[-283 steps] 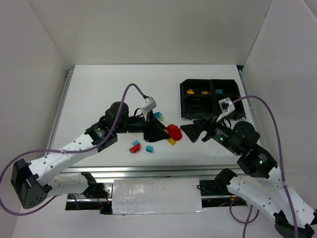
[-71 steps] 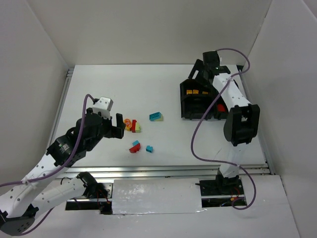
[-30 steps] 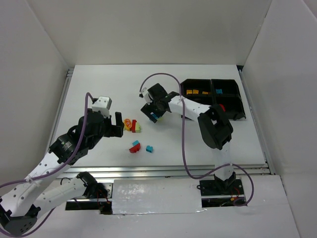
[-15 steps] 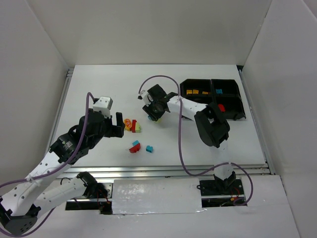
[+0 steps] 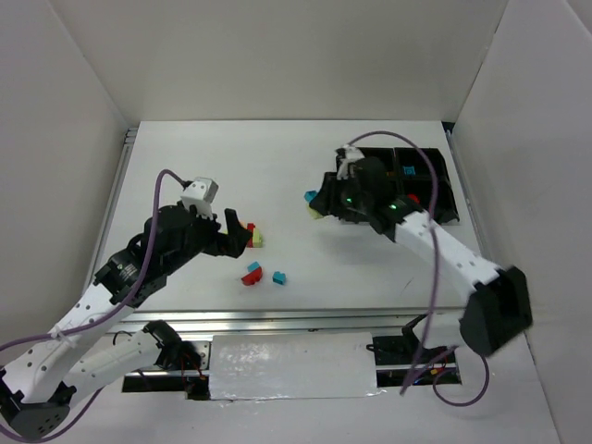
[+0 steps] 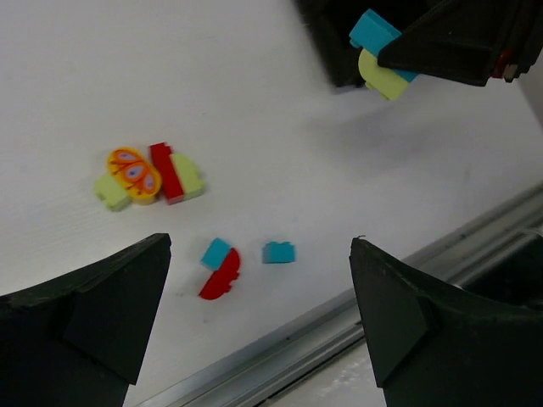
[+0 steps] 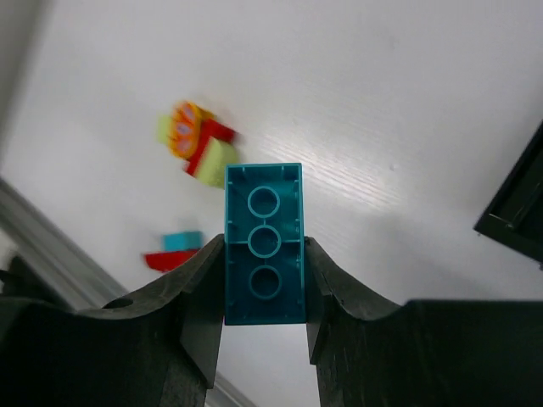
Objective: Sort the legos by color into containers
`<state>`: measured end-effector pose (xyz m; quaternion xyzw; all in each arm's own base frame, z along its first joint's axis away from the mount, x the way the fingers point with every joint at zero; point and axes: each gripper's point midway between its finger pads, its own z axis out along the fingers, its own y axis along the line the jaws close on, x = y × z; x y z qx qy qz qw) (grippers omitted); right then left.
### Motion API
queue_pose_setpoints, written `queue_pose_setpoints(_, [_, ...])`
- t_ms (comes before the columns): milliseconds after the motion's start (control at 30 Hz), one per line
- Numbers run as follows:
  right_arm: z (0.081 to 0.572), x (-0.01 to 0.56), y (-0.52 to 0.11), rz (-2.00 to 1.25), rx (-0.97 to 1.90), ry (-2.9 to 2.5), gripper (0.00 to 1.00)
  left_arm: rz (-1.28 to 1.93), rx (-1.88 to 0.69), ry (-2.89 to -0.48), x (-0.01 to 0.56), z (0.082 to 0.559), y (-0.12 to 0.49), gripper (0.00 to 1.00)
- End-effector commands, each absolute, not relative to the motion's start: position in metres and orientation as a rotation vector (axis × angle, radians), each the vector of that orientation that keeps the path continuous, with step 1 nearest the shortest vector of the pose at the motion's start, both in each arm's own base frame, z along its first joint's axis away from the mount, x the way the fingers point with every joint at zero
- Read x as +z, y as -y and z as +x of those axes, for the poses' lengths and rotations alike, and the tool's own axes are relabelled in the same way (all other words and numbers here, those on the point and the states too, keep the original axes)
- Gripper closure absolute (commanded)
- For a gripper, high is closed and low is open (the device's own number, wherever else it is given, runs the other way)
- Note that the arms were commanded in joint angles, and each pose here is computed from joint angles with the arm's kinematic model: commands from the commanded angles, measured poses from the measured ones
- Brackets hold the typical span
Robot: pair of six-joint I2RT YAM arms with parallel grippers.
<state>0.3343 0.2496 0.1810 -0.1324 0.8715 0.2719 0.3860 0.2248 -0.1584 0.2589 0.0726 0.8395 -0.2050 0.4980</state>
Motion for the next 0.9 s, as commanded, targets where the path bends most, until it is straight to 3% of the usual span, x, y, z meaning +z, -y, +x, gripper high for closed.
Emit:
queue_pose_setpoints(0, [0.299,0.241,-0.249,-0.129,1.026,-2.042,1.00,0.295,-0.837,-1.890,0.293,0.215,0.210,0.00])
queue_pose_setpoints(33, [0.287,0.274,-0.242,-0.132,1.076,-1.922,1.00,0.393,-0.957,-1.867,0.297,0.201,0.228,0.00])
queue_pose_setpoints(233, [0.209,0.320,-0.227,-0.210,1.365,-1.695,1.00,0.720,-1.406,-1.593,0.326,0.157,0.291,0.01])
queue_pose_setpoints(600, [0.144,0.361,-0.218,-0.264,1.629,-1.437,1.00,0.794,-1.498,-1.484,0.349,0.148,0.334,0.06])
queue_pose_setpoints(867, [0.130,0.368,-0.216,-0.318,1.655,-1.347,1.00,0.764,-1.550,-1.434,0.364,0.149,0.341,0.12])
